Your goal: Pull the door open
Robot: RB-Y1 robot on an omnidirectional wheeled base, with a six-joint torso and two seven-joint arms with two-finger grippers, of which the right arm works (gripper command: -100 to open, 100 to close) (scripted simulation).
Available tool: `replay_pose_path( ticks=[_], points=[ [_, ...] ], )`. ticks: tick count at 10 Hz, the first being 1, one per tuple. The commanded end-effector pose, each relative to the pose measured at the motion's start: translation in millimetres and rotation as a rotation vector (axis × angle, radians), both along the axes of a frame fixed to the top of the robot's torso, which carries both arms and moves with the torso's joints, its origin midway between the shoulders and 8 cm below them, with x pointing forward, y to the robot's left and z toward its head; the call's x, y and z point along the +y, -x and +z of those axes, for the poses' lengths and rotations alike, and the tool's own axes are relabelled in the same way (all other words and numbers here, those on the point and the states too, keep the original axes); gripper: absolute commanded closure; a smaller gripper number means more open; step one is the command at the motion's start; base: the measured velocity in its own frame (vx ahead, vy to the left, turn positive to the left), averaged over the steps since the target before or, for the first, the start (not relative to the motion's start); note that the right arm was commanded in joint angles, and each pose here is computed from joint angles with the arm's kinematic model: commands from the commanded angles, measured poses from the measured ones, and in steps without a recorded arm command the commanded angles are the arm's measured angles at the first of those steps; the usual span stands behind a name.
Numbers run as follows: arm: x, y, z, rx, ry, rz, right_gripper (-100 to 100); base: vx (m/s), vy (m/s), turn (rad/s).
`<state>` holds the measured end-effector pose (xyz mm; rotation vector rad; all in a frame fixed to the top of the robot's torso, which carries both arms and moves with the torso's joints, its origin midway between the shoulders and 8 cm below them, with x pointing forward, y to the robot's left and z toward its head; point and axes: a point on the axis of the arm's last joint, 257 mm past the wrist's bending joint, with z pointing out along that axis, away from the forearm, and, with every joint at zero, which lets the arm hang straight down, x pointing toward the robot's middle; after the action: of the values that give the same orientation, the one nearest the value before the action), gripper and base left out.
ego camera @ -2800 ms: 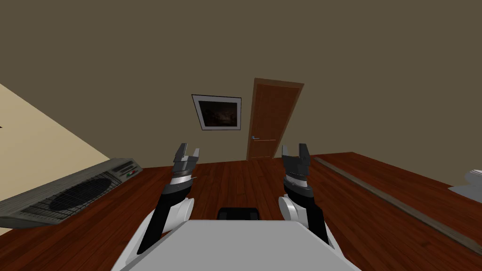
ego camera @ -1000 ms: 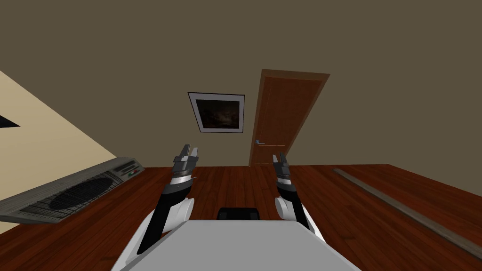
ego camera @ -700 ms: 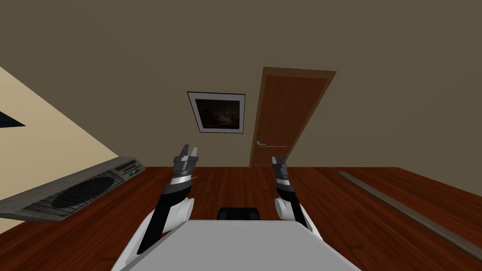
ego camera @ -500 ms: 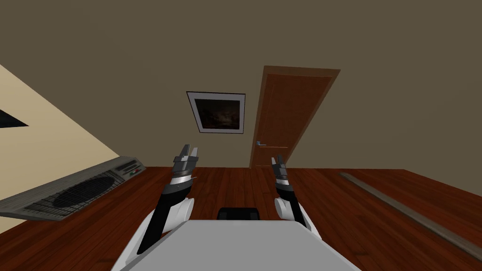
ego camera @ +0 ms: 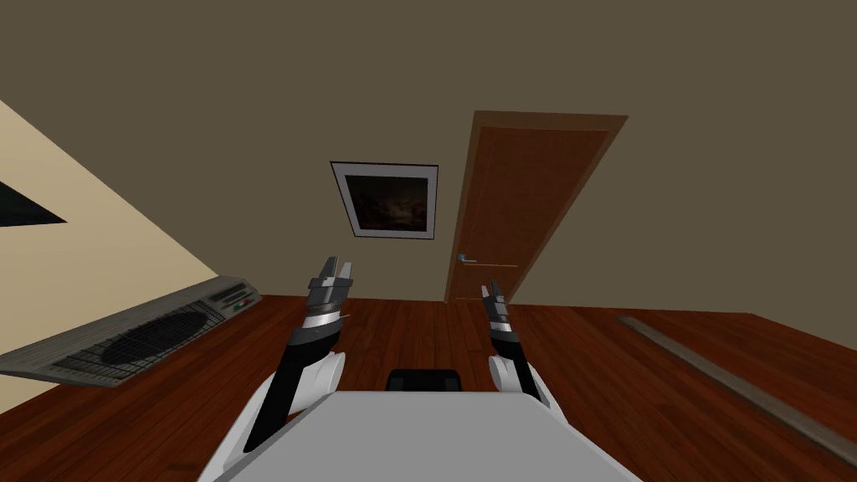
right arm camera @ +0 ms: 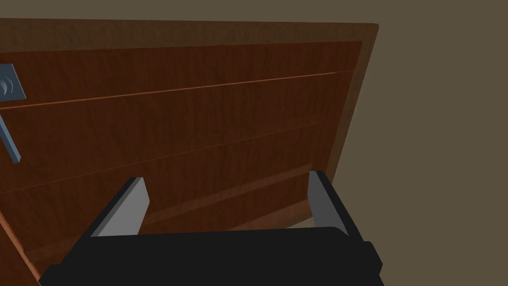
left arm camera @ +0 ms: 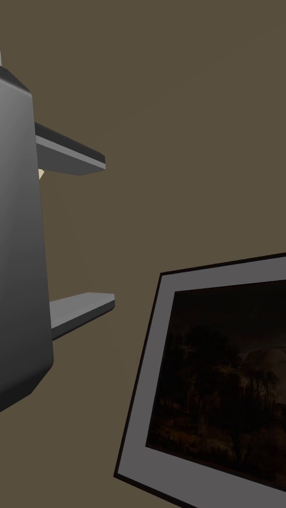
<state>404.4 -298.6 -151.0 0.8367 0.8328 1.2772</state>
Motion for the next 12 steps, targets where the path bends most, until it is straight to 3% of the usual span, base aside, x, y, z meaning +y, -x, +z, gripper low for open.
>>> replay_pose_path(
  ticks=[1,4,5,7,8,12],
  points=[
    [-1.9,-3.2,-15.1,0.027,-0.006,0.0,-100,0.096,-0.046,0.054],
    [-9.1,-7.1,-42.0,0.076,-0.017,-0.002,-100,0.098,-0.04,0.057],
    [-9.1,-7.1,-42.0,0.076,-0.017,-0.002,-100,0.06,-0.026,0.015],
    [-14.1,-8.8,-59.6,0.109,-0.025,-0.004,-100,0.06,-0.021,0.04],
    [-14.2,-8.8,-59.7,0.109,-0.025,-0.004,-100,0.058,-0.028,0.026],
    [-24.6,-10.2,-93.7,0.173,-0.04,-0.011,-100,0.082,-0.034,0.048]
  ],
)
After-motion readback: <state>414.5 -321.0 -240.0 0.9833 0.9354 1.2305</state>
